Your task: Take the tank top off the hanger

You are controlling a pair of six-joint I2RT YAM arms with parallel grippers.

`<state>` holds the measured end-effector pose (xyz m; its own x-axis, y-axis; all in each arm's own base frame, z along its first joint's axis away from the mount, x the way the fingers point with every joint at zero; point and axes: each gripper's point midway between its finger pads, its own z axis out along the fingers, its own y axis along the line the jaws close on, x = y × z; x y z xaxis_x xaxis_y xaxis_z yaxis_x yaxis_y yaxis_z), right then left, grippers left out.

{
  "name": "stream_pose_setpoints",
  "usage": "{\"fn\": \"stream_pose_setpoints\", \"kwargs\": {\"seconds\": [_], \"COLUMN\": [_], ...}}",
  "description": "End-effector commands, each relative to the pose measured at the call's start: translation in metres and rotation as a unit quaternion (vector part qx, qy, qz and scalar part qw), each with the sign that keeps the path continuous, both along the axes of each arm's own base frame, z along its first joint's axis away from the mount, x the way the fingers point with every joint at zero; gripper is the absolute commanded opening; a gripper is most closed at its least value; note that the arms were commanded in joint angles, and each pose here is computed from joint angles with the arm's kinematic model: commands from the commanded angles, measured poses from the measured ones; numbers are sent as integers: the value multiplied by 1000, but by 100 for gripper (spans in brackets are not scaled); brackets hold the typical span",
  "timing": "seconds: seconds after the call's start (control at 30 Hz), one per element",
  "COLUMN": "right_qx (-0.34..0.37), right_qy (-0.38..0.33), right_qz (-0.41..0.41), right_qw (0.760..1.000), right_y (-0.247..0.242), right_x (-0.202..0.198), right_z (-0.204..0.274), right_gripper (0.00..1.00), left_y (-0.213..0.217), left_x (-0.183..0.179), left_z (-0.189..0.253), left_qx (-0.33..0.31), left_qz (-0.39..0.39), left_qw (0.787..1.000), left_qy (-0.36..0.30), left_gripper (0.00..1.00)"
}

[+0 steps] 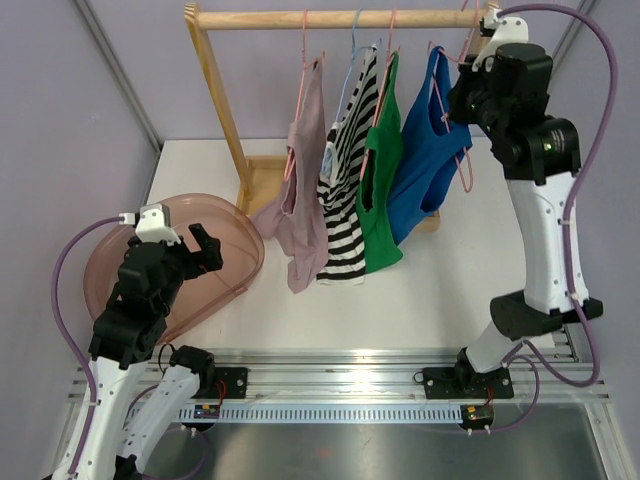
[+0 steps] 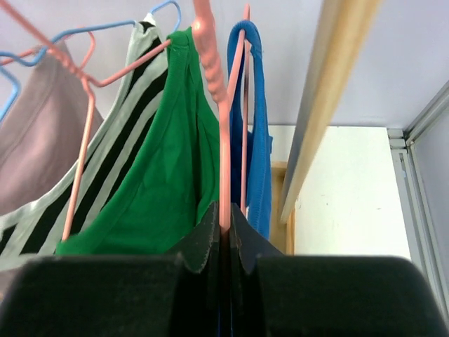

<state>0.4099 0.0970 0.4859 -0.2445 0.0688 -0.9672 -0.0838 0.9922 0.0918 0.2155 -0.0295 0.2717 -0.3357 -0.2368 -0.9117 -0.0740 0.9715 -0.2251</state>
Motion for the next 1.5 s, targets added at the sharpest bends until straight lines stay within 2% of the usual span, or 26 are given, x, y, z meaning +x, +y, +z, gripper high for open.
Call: {"fn": "stream_pose_setpoints", "kwargs": {"seconds": [0.0,0.27,0.33,0.5,0.67,0.73,0.9,0.93,0.97,1.1,1.3,1.47], "right_qx": [31,46,52,91,103,97,68,75,75,94,128,148], "right_qy": [-66,-60,-58,-116,-132,-119,-1,3,23,51,69,68], "right_qz": [-6,-17,-29,-47,-23,14,121,157,172,237,331,407], "right_qw": [997,997,997,988,986,988,990,985,982,966,932,899], "right_y": [-12,-34,-41,-67,-74,-64,-24,-14,-6,16,46,64], "right_x": [-41,-109,-122,-188,-243,-251,-251,-259,-256,-266,-283,-308], "right_z": [42,30,25,49,57,53,-9,-13,-29,-48,-53,-47], "right_gripper": [0,0,0,0,0,0,0,0,0,0,0,0], "left_y": [-18,-55,-58,-79,-112,-122,-160,-161,-177,-213,-243,-275], "left_x": [5,-3,-2,-4,-5,-2,-1,4,-1,-13,-13,-2], "left_z": [15,47,54,65,84,92,106,108,106,124,140,145], "left_qx": [-14,-72,-80,-127,-176,-181,-181,-172,-167,-150,-122,-103], "left_qz": [-50,-143,-146,-188,-247,-257,-290,-280,-301,-343,-347,-357], "left_qw": [998,984,983,970,948,944,934,938,933,915,908,906], "left_qy": [-31,-73,-77,-83,-93,-101,-106,-114,-107,-150,-198,-203], "left_gripper": [99,99,99,99,99,99,99,99,99,99,99,99]}}
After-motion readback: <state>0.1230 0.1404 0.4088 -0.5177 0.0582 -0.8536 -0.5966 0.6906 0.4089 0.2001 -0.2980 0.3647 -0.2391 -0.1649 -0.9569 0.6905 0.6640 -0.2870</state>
